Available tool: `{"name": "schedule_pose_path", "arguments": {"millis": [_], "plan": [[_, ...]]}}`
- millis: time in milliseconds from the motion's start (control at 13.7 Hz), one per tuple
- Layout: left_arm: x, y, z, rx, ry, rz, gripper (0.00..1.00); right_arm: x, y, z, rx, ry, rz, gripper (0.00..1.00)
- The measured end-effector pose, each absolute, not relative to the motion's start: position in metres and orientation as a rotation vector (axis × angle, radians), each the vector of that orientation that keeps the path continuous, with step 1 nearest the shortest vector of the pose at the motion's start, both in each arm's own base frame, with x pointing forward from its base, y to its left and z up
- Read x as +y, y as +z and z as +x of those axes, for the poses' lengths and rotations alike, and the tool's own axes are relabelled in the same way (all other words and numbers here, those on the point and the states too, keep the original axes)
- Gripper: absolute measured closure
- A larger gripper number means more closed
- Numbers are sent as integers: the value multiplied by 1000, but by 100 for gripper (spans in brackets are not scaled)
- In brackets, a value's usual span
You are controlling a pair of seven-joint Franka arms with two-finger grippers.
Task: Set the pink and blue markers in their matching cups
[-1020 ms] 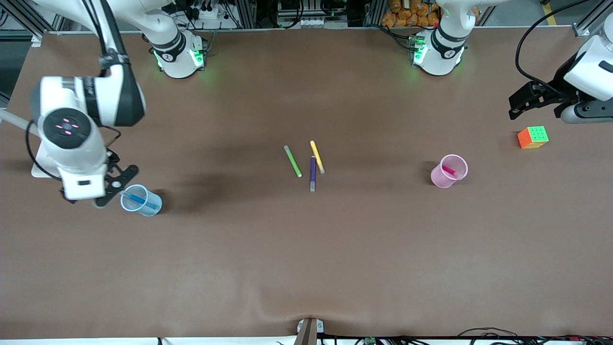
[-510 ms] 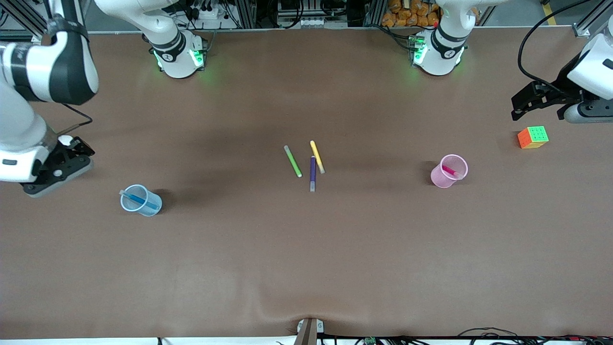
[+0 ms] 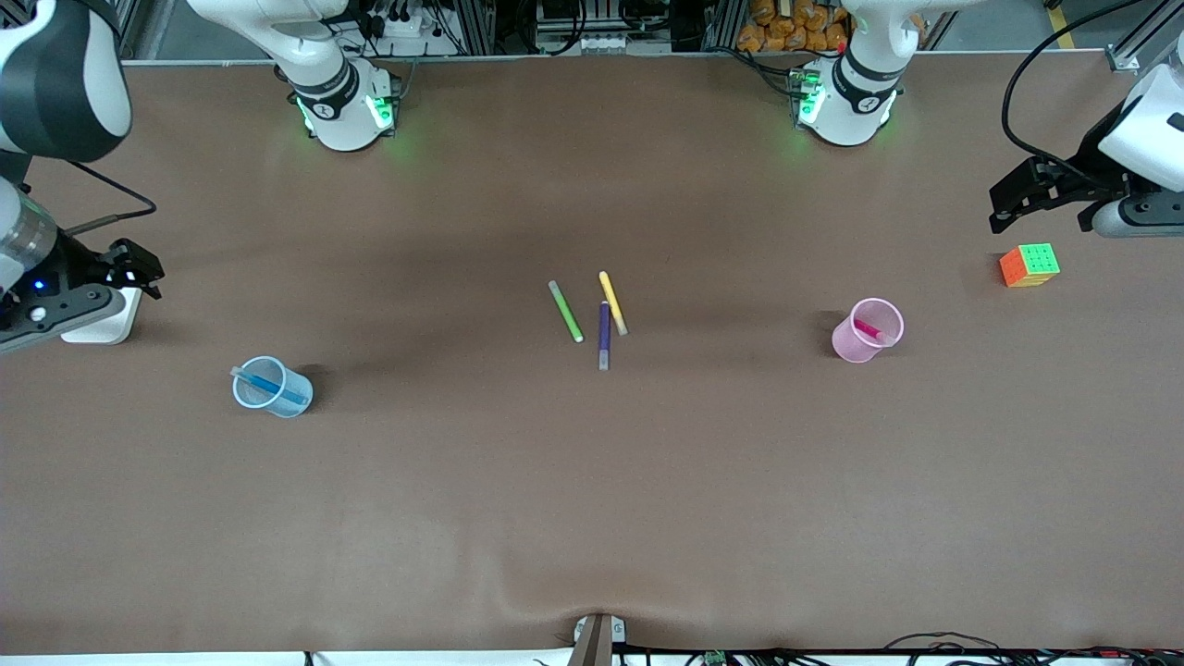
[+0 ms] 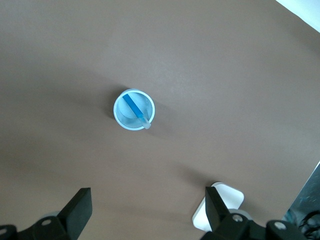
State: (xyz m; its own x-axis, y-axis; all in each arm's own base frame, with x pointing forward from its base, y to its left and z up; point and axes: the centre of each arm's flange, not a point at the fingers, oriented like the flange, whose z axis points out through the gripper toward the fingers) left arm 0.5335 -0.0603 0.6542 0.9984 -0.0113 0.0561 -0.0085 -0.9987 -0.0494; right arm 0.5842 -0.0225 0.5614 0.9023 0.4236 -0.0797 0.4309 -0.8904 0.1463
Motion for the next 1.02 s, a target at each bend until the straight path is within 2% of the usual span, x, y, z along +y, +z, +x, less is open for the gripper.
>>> {"name": "schedule_pose_path", "arguments": {"millis": [364,1020], "plan": [[-59,666,533,11,-125,-3092,0,-13,599,566,283,-2,3033,0],[-48,667,530,-14,-113,-3097,0,-40,635,540,123,68,3116,0]]}}
